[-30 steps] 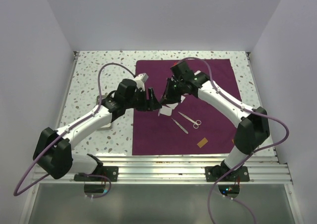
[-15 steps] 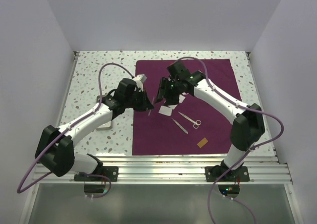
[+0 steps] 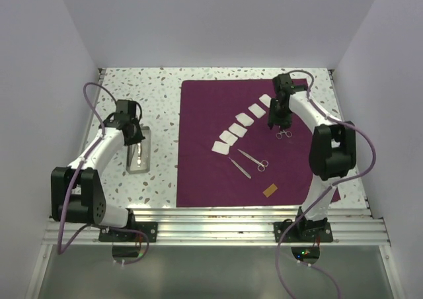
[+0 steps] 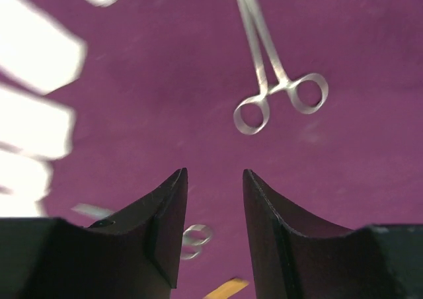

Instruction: Prepare the surgical pack

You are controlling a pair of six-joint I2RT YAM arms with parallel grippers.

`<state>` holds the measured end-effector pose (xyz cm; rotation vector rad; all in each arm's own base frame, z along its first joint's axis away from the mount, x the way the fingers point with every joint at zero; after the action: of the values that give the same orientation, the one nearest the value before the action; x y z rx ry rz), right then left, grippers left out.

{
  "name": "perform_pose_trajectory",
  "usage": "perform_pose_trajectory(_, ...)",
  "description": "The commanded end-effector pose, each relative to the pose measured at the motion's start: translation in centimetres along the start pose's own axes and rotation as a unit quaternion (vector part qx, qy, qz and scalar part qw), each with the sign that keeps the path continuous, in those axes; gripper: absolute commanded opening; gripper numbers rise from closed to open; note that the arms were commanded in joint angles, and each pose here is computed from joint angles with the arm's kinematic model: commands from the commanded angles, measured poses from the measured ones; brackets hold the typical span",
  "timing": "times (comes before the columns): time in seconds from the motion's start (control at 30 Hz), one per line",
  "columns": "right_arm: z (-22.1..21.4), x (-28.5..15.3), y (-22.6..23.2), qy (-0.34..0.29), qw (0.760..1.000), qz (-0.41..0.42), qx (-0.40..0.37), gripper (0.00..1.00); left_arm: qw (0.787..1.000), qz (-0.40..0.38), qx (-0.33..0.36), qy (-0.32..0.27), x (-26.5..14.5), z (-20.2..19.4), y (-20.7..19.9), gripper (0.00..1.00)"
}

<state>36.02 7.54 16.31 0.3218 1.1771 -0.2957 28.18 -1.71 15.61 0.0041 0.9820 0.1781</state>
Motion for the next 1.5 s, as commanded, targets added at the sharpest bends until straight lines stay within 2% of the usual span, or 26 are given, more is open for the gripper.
perform_pose_trajectory(0.0, 2.6, 1.9, 0.1, -0.031, 0.996, -0.03, -0.074, 0.43, 0.999, 0.052, 0.005, 0.0, 1.1, 1.1, 2.3, 0.0)
perform_pose_trajectory(0.07, 3.6, 3.7, -0.7, -0.022, 0.997, -0.039, -0.069, 0.43, 0.999, 0.041, 0.013, 0.019, 2.4, 0.9, 2.4, 0.0)
perform_pose_trajectory(0.3, 7.3, 5.8, -1.2, -0.039, 0.996, -0.035, -0.078, 0.45, 0.998, 0.011, 0.005, 0.057, 4.8, 0.3, 2.1, 0.0)
perform_pose_trajectory(0.4, 7.8, 6.6, -1.0, -0.038, 0.995, -0.038, -0.083, 0.45, 0.998, 0.011, 0.004, 0.063, 5.1, 0.2, 2.1, 0.19)
perform_pose_trajectory(0.43, 8.0, 6.8, -0.9, -0.037, 0.995, -0.036, -0.082, 0.44, 0.998, 0.01, 0.003, 0.063, 5.2, 0.2, 2.0, 0.3)
perform_pose_trajectory(0.53, 8.2, 7.5, -0.3, -0.041, 0.996, -0.018, -0.082, 0.42, 0.998, 0.007, -0.002, 0.058, 5.0, 0.3, 1.9, 0.41)
perform_pose_trajectory(0.7, 8.4, 8.7, 0.1, -0.04, 0.996, -0.011, -0.083, 0.37, 0.998, -0.013, -0.01, 0.055, 4.5, 0.4, 1.6, 0.46)
perform_pose_trajectory(0.9, 8.3, 9.9, 0.1, -0.035, 0.995, -0.017, -0.088, 0.33, 0.998, -0.037, -0.024, 0.036, 3.3, 1.0, 1.1, 0.47)
perform_pose_trajectory(1.1, 8.3, 10.5, 0.0, -0.028, 0.995, -0.021, -0.09, 0.17, 0.998, -0.054, -0.034, 0.024, 2.1, 1.1, 0.8, 0.46)
perform_pose_trajectory(1.17, 8.3, 10.4, 0.0, -0.028, 0.995, -0.023, -0.091, 0.07, 0.997, -0.066, -0.035, 0.016, 1.5, 1.0, 0.5, 0.47)
perform_pose_trajectory(1.27, 8.8, 9.3, 0.1, -0.036, 0.995, -0.022, -0.089, 0.0, 0.996, -0.082, -0.02, -0.002, 0.4, 1.2, -0.6, 0.55)
perform_pose_trajectory(1.47, 9.5, 4.0, -0.5, -0.065, 0.995, -0.034, -0.068, 0.0, 0.987, -0.157, 0.009, -0.037, -2.5, 1.8, -4.4, 0.63)
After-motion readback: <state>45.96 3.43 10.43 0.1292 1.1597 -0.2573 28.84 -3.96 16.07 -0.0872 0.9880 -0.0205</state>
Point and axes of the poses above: each gripper's point midway between its finger pads, its own x axis out along the fingers, its own y axis along the line the jaws close on, z = x × y, the point moved 8 cm from there along -x, back along the fingers, and after that the axes turned 12 degrees about x, right-handed, at the moved point
